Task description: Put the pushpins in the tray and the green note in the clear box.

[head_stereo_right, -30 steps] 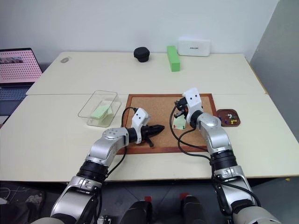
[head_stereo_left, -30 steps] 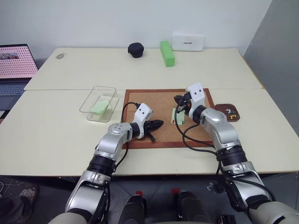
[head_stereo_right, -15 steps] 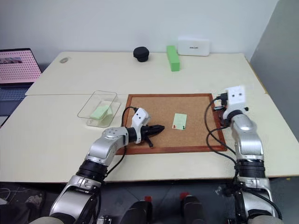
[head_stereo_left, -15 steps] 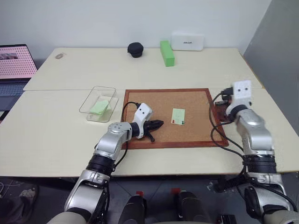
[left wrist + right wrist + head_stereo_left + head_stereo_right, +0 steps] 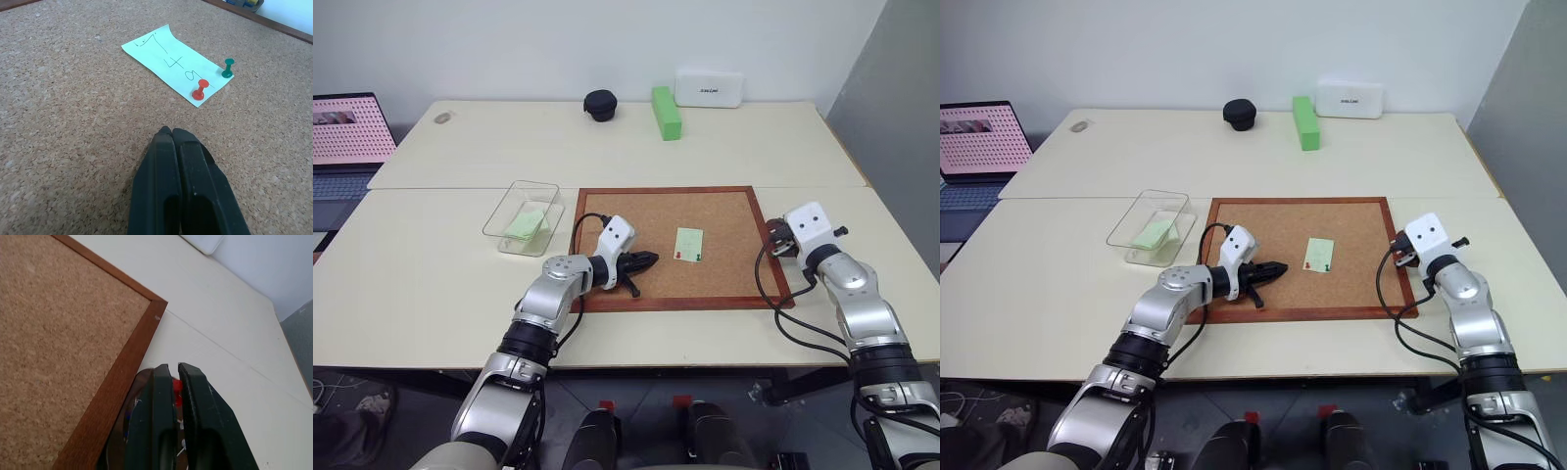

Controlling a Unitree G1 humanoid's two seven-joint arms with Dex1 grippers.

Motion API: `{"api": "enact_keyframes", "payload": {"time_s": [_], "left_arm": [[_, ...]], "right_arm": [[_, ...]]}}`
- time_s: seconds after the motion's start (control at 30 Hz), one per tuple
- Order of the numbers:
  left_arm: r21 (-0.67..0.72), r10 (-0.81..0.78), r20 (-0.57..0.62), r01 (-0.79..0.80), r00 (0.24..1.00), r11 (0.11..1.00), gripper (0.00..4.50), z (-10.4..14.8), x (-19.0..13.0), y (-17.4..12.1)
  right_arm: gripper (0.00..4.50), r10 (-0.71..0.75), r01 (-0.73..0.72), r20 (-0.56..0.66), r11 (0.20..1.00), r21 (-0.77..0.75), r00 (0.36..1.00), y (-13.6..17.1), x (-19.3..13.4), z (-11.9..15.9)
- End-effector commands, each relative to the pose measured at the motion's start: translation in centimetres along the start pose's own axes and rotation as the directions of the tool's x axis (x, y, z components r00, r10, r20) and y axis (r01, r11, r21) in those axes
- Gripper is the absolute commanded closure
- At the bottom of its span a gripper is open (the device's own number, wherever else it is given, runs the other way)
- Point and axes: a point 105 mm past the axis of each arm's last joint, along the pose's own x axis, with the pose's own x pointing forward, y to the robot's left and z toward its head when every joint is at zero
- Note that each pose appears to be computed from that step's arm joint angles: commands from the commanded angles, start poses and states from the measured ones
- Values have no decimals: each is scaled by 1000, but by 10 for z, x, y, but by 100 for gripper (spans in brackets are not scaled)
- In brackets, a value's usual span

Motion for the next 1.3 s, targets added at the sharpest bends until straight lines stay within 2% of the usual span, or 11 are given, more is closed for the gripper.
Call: {"api": "enact_keyframes", "payload": {"time_s": [0.03, 0.43, 0.53, 0.57, 0.67, 0.8, 1.07, 1.3], "left_arm": [[-30, 8, -92, -11, 996, 999, 450, -27, 1, -2], [-26, 12, -93, -15, 996, 1000, 450, -26, 1, -1], [-24, 14, -95, -16, 995, 1000, 450, -26, 1, 0], [-25, 14, -96, -16, 995, 1000, 450, -27, 1, 0], [-26, 13, -98, -15, 995, 1000, 450, -28, 1, -1], [-29, 6, -92, -8, 996, 1000, 450, -26, 2, -3], [-26, 1, -91, -3, 996, 1000, 450, -24, 2, -3], [-21, -1, -95, -1, 995, 1000, 450, -24, 0, -3]], "right_arm": [[329, -27, 28, 21, 999, -33, 999, -11, 0, 6], [76, -56, 56, 12, 998, -41, 998, -18, -4, 1], [21, -7, 7, 54, 1000, -3, 999, -10, -8, 7], [8, 62, -68, 112, 996, 60, 992, 2, -13, 17], [8, 311, -371, 270, 905, 210, 911, 45, -34, 44], [8, 440, -542, 353, 791, 284, 826, 80, -52, 59], [8, 467, -598, 406, 742, 304, 786, 109, -43, 77], [8, 494, -621, 401, 721, 307, 772, 126, -25, 75]]}}
